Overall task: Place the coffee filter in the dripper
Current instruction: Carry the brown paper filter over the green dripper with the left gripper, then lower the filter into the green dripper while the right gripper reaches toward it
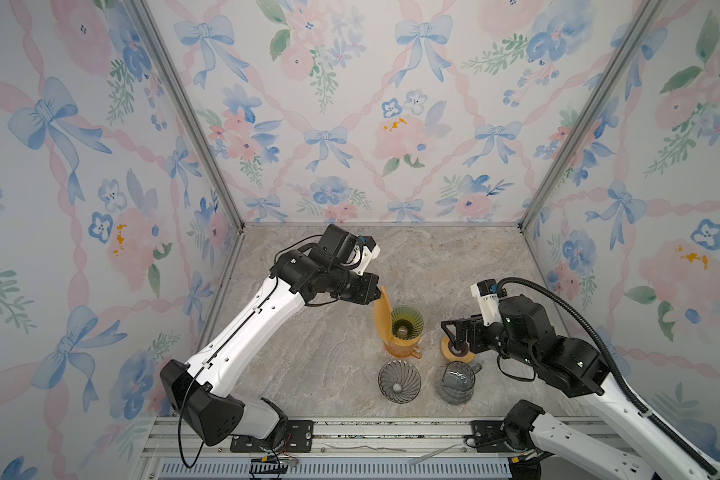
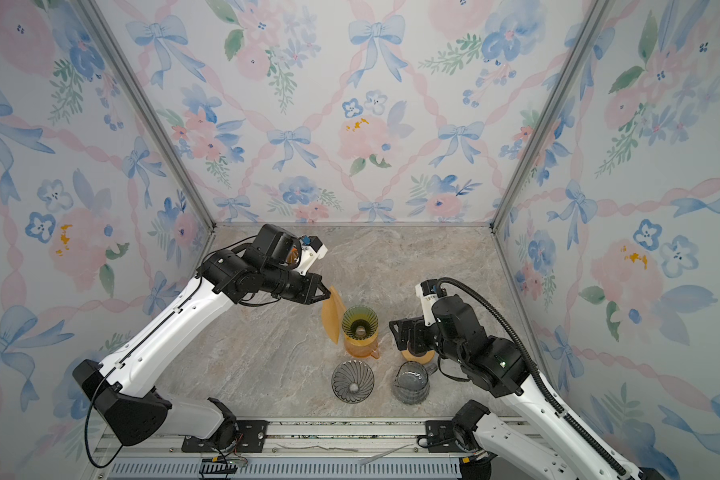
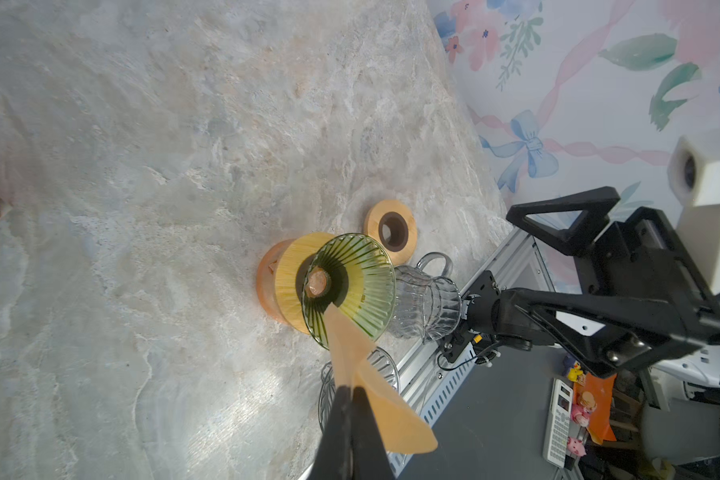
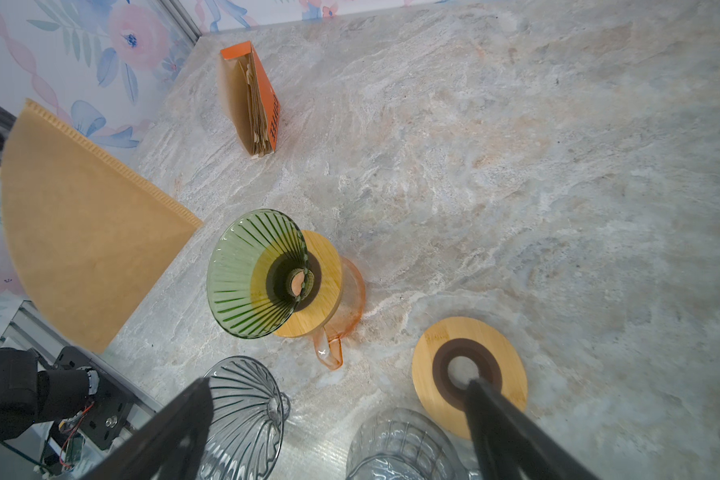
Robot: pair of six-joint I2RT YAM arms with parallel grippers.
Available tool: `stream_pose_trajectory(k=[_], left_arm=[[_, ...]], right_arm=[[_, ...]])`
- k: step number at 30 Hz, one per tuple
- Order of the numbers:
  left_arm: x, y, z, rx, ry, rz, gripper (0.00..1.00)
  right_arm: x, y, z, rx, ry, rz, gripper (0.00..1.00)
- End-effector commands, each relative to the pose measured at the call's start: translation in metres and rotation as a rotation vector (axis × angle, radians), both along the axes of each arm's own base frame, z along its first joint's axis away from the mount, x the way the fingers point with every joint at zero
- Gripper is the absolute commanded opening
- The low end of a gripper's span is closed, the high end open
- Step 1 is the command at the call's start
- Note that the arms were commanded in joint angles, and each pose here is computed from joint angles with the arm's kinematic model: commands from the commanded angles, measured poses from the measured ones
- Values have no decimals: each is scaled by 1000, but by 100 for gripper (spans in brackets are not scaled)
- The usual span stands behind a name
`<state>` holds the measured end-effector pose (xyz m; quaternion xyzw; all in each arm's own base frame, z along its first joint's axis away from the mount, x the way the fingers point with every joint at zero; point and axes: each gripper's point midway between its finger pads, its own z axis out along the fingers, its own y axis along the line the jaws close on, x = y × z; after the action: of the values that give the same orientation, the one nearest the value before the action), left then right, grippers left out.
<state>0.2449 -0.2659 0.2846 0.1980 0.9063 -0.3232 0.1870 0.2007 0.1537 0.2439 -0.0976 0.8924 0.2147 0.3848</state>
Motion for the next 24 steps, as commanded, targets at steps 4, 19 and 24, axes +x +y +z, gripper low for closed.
stream_pose_trajectory(k=[4, 19, 24], left_arm=[[-9, -13, -18, 9, 89, -35, 0], [17, -44, -42, 59, 132, -20, 1], [25, -51, -48, 79, 129, -11, 7]], right_arm=[[-1, 0, 13, 23, -12, -5, 96], [2, 10, 9, 16, 0, 20, 96], [4, 18, 10, 5, -9, 33, 96]])
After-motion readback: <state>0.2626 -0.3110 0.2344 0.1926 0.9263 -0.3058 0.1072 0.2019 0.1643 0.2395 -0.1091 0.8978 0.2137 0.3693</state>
